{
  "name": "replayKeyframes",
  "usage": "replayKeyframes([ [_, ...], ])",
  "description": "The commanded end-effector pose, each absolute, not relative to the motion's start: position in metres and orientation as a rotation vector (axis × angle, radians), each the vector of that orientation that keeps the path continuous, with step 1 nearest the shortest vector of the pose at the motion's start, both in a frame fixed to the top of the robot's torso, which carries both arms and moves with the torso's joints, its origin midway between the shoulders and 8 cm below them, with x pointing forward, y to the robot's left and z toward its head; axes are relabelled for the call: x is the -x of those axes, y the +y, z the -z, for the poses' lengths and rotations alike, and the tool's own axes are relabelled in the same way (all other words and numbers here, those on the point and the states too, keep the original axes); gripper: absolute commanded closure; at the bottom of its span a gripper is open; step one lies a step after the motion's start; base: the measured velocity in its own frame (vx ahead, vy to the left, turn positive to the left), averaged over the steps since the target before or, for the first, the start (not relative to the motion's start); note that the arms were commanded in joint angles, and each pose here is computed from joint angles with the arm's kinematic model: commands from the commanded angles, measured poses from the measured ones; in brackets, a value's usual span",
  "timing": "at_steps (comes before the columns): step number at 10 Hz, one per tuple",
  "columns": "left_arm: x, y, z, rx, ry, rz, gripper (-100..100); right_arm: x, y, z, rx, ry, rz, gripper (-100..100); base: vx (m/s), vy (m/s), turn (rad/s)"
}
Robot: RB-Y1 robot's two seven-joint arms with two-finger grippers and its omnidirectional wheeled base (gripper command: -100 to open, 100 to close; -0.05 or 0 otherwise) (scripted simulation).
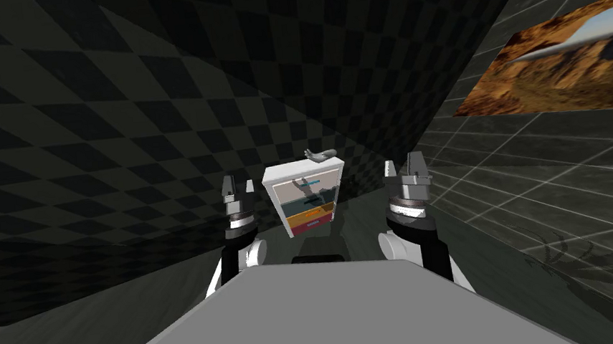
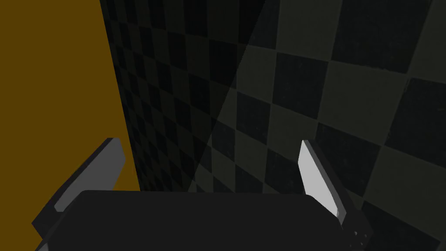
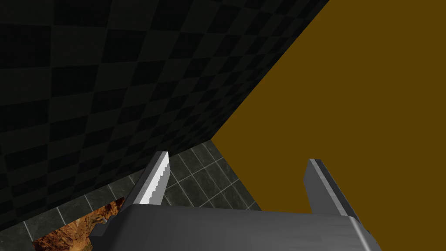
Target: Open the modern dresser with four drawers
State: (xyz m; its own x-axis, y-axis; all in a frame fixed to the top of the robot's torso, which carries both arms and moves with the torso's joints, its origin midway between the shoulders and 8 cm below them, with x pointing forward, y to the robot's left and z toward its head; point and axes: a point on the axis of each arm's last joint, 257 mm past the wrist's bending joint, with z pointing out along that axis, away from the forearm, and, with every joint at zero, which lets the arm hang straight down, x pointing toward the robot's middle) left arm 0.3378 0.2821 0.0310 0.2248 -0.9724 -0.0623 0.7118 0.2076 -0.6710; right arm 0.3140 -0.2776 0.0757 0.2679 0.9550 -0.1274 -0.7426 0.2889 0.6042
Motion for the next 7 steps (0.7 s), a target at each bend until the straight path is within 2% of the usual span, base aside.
replayKeyframes([
  [1, -0.3378, 0.2821, -0.031, 0.579, 0.542, 1.255, 0, -0.314, -0.2776, -0.0757, -0.476, 0.526, -1.205, 0, 0.0, 0.0, 0.0],
  [7, -0.3378, 0.282, -0.0311, 0.579, 0.542, 1.255, 0, -0.3139, -0.2775, -0.0758, -0.476, 0.526, -1.205, 0, 0.0, 0.0, 0.0],
])
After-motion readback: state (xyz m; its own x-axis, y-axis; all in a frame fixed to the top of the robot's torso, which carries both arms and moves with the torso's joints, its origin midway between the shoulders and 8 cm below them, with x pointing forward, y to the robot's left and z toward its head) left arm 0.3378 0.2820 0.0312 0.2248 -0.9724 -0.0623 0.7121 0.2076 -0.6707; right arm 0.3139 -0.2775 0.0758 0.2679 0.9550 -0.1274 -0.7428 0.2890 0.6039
